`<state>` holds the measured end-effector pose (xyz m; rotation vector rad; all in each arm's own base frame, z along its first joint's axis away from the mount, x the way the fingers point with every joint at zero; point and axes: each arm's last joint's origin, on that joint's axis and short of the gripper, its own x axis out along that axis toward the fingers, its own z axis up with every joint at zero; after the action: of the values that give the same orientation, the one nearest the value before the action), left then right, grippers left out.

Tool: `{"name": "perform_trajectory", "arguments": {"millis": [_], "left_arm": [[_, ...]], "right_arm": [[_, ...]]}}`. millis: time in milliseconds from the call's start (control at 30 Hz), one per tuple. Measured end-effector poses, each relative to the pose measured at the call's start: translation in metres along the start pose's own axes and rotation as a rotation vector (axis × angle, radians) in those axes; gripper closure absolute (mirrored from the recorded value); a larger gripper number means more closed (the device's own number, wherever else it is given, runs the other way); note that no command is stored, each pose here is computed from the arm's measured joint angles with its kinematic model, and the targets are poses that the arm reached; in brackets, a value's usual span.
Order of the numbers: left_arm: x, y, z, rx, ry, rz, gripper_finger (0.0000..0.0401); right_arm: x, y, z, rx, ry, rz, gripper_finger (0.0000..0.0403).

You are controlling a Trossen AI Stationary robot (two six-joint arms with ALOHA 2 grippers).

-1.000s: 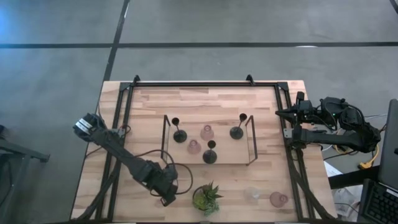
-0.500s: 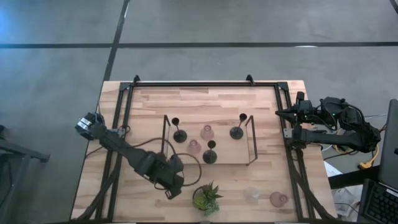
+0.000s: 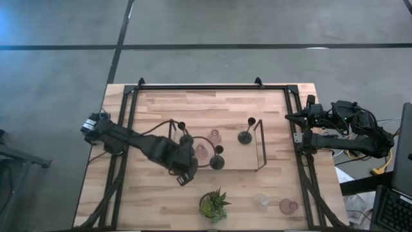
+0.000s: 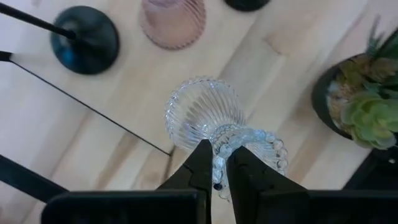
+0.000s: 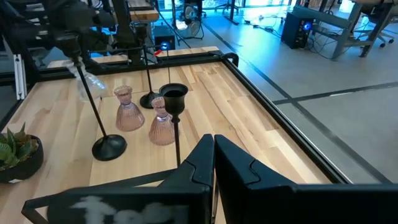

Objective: Pick & Place candle stick holders
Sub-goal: Put the left transparent glass candle holder on the shelf

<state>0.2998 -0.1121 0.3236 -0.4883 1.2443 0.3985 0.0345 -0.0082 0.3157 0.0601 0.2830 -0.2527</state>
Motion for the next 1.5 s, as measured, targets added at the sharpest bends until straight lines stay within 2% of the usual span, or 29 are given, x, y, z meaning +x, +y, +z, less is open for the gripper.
{"name": "perform_trajectory", "arguments": {"millis": [433, 800, 1167, 1333, 1500], "left_arm": [[0.007, 0.02, 0.021, -0.025, 0.008, 0.032, 0.0372], [0.011, 0.03, 0.03, -0.04, 0.064, -0.003, 0.0372], [0.005, 0.043, 0.031, -0.024, 0.052, -0.01, 0.0372], [0.0, 0.057, 0.025, -0.065, 0.001, -0.08, 0.0372], [0.01, 0.071, 0.02, -0.099, 0.049, -0.137, 0.0372]], "right_arm": [[0.0, 0.0, 0.0, 0.0, 0.0, 0.0, 0.0394], [0.0, 0.0, 0.0, 0.0, 0.0, 0.0, 0.0394], [0.0, 0.0, 0.0, 0.0, 0.0, 0.0, 0.0394], [0.0, 0.0, 0.0, 0.0, 0.0, 0.0, 0.0394], [0.0, 0.0, 0.0, 0.0, 0.0, 0.0, 0.0394]]}}
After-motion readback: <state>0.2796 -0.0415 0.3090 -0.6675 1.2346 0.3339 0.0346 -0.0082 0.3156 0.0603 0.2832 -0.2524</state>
